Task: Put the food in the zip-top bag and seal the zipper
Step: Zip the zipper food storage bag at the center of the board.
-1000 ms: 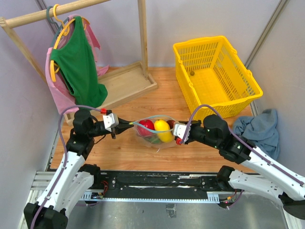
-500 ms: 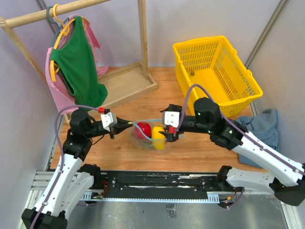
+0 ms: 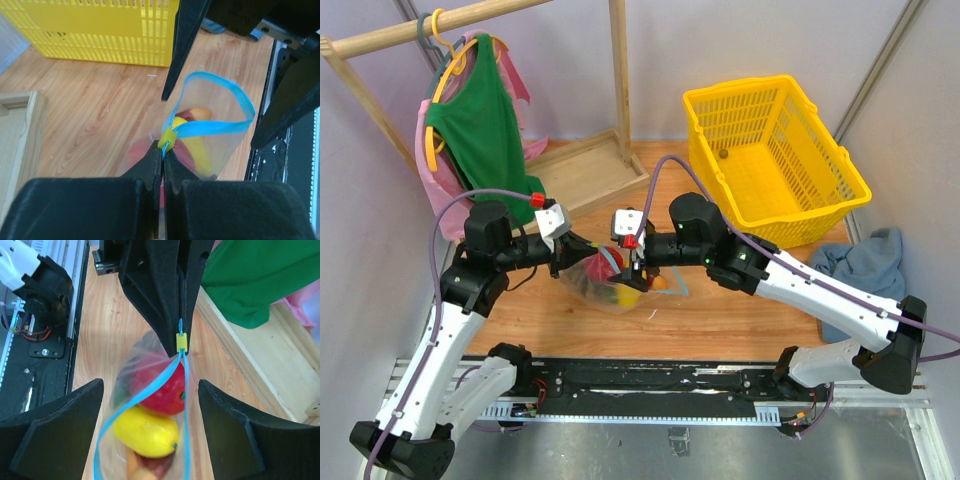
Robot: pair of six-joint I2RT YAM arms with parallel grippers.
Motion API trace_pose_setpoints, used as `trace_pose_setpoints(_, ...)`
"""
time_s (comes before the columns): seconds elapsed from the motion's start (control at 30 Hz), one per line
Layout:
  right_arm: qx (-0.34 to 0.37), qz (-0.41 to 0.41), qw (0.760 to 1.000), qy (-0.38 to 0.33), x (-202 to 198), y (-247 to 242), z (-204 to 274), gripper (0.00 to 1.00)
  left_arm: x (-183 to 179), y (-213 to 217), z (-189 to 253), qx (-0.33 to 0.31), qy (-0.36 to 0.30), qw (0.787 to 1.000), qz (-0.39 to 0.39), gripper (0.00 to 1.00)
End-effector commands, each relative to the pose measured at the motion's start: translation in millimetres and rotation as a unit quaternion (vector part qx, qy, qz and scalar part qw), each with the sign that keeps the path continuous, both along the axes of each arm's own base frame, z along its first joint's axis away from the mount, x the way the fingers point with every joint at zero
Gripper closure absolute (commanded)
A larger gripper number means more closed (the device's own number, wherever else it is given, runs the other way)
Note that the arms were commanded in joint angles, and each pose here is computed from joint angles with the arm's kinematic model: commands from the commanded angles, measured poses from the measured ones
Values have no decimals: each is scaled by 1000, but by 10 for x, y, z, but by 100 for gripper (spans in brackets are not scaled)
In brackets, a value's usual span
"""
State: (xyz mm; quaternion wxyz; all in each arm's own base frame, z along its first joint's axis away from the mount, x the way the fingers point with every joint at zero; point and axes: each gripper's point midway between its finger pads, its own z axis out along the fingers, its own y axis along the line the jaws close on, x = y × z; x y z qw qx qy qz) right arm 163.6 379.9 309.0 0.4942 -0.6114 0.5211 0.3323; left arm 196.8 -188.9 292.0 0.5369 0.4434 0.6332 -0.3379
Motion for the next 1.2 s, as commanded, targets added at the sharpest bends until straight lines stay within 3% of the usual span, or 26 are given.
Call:
trace_pose_setpoints(0.0,44,-14,999,30,3,163,119,23,-28,-27,103,-3,15,1000,-1,100)
trace_pose_setpoints(0.17,-2,-72,997,9,225,78,-228,30,-11,-35,56,0,22,1000,0,100)
trace_pose_setpoints(0.43,-48,-67,997,-5,218,-45,-569,46,-82,-74,24,-4,21,999,-24,100)
trace_pose_setpoints(0.7,-55,-54,997,-21,241,-120,-490,99,-133,-102,-55,-2,16,999,-44,100)
trace_pose_setpoints(0.8,-57,-50,997,-31,210,-193,-419,99,-107,-125,-75,-12,16,999,-45,100)
trace_pose_setpoints(1.03,-46,-52,997,-21,152,-255,-330,99,-69,-225,-262,-34,48,996,-66,85)
trace_pose_setpoints(1.17,-47,-54,997,-17,157,-262,-346,99,-48,-259,-328,-36,67,994,-76,87)
